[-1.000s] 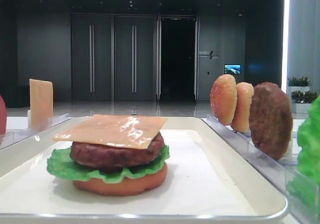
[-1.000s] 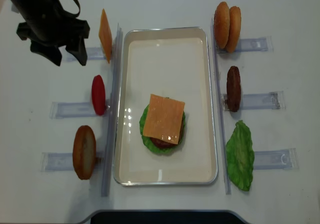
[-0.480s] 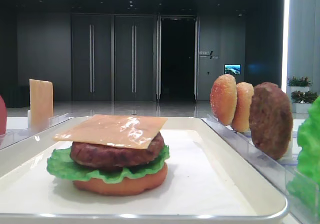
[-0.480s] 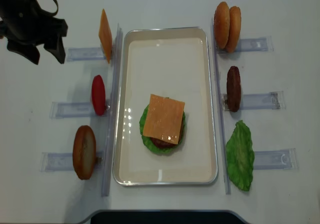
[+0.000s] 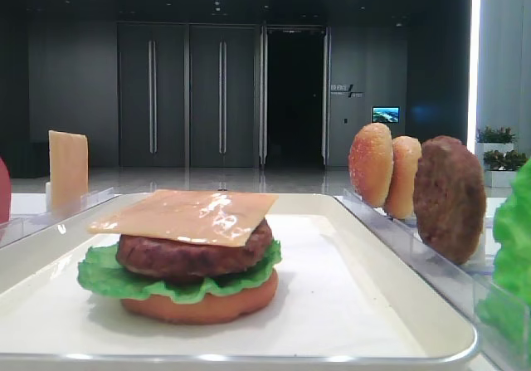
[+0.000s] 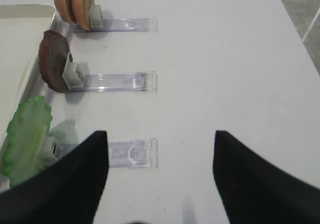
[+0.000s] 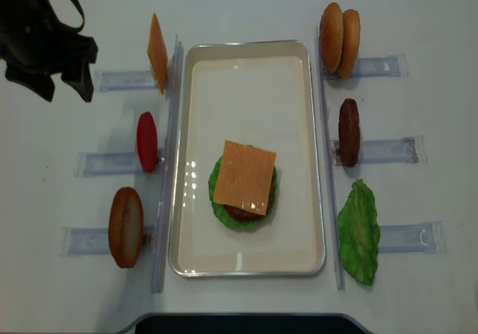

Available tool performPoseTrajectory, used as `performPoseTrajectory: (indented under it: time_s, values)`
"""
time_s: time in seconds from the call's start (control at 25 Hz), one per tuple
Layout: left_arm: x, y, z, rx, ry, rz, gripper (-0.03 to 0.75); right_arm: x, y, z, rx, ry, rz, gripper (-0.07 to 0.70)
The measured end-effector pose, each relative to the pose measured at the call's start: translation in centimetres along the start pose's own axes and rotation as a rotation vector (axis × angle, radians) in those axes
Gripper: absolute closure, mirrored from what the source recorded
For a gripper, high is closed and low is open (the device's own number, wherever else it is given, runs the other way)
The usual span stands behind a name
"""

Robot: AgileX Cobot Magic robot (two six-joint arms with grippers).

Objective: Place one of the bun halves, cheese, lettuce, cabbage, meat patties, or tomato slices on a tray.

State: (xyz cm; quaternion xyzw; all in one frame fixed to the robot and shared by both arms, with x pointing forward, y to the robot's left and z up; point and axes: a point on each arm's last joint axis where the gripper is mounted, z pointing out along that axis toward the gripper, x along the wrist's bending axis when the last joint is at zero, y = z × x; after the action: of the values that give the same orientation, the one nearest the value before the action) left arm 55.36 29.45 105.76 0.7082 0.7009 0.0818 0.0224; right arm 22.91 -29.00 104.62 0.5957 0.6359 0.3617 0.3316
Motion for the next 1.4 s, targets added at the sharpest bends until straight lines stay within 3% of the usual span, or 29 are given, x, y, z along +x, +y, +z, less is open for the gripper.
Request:
performPoseTrajectory:
  time_s: [0.68, 1.4]
  values:
    - [1.0, -11.2, -6.4, -0.195, 0.0, -0.014, 0.181, 0.0, 0.0, 0.0, 0.0, 0.0, 0.0, 0.171]
    - [1.2, -21.8, -7.3, -0.394, -0.028, -0.06, 0.189, 0.0, 0.0, 0.0, 0.0, 0.0, 0.0, 0.171]
